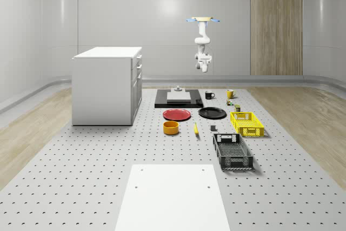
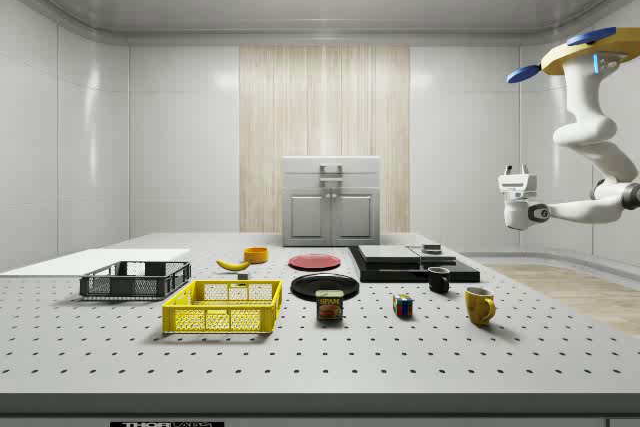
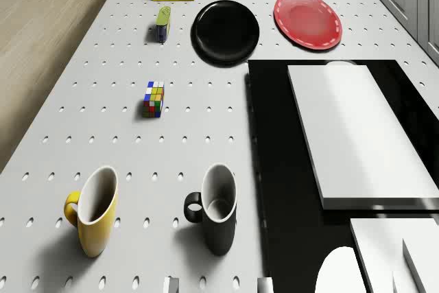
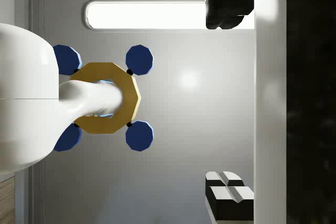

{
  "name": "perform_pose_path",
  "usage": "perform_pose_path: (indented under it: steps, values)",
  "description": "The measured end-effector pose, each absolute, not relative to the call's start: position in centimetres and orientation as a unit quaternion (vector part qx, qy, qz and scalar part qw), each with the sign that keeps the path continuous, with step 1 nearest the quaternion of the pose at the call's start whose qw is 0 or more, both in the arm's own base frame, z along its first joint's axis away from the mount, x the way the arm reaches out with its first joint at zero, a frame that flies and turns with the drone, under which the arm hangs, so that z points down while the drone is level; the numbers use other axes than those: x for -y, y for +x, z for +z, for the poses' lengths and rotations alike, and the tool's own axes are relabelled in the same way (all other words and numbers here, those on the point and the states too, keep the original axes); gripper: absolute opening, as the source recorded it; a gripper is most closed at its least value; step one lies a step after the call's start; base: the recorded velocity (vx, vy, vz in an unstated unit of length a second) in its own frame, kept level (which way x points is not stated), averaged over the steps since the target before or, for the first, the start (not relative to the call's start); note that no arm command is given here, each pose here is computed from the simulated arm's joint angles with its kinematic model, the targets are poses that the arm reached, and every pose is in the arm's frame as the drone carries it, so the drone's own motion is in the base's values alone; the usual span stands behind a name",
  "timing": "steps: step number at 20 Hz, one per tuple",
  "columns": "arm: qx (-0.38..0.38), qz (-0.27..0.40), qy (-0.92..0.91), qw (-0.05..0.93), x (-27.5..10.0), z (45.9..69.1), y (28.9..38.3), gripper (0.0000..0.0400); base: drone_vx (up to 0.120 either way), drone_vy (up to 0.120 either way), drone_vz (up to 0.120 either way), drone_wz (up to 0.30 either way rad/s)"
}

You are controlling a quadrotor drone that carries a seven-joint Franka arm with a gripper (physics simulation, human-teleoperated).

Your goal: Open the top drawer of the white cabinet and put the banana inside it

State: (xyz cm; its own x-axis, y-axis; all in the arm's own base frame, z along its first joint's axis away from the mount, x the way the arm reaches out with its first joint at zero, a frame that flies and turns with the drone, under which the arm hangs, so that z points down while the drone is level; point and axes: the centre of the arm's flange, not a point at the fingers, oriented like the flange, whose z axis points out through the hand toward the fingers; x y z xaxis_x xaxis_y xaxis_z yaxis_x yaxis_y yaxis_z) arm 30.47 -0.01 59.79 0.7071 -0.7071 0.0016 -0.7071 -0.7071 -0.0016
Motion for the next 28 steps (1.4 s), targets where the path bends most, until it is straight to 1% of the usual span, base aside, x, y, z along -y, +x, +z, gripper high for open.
perform_pose_path:
  steps: [4,9,12,15,16,17,19,22,25,28]
  values:
    - [-0.383,-0.002,-0.924,0.001,0.0,62.7,30.11,0.04,0.0,0.0,0.0,0.0]
    - [-0.383,-0.004,-0.924,0.002,0.0,65.9,30.22,0.04,0.0,0.0,0.0,0.0]
    - [-0.383,-0.005,-0.924,0.002,0.0,67.3,30.32,0.04,0.0,0.0,0.0,0.0]
    - [-0.383,-0.006,-0.924,0.003,0.0,68.1,30.39,0.04,0.0,0.0,0.0,0.0]
    - [-0.384,0.011,-0.922,0.045,0.8,68.3,30.41,0.04,0.0,0.0,0.0,0.0]
    - [-0.381,0.044,-0.916,0.121,2.4,68.1,30.43,0.04,0.0,0.0,0.0,0.0]
    - [-0.368,0.105,-0.885,0.265,5.4,67.0,30.48,0.04,0.0,0.0,0.0,0.0]
    - [-0.34,0.174,-0.82,0.427,8.1,64.6,30.54,0.04,0.053,-0.067,0.0,0.0]
    - [-0.315,0.215,-0.761,0.525,9.3,62.5,30.58,0.04,0.12,-0.12,0.013,0.0]
    - [-0.297,0.239,-0.72,0.58,9.7,61.2,30.61,0.04,0.12,-0.12,0.12,0.0]
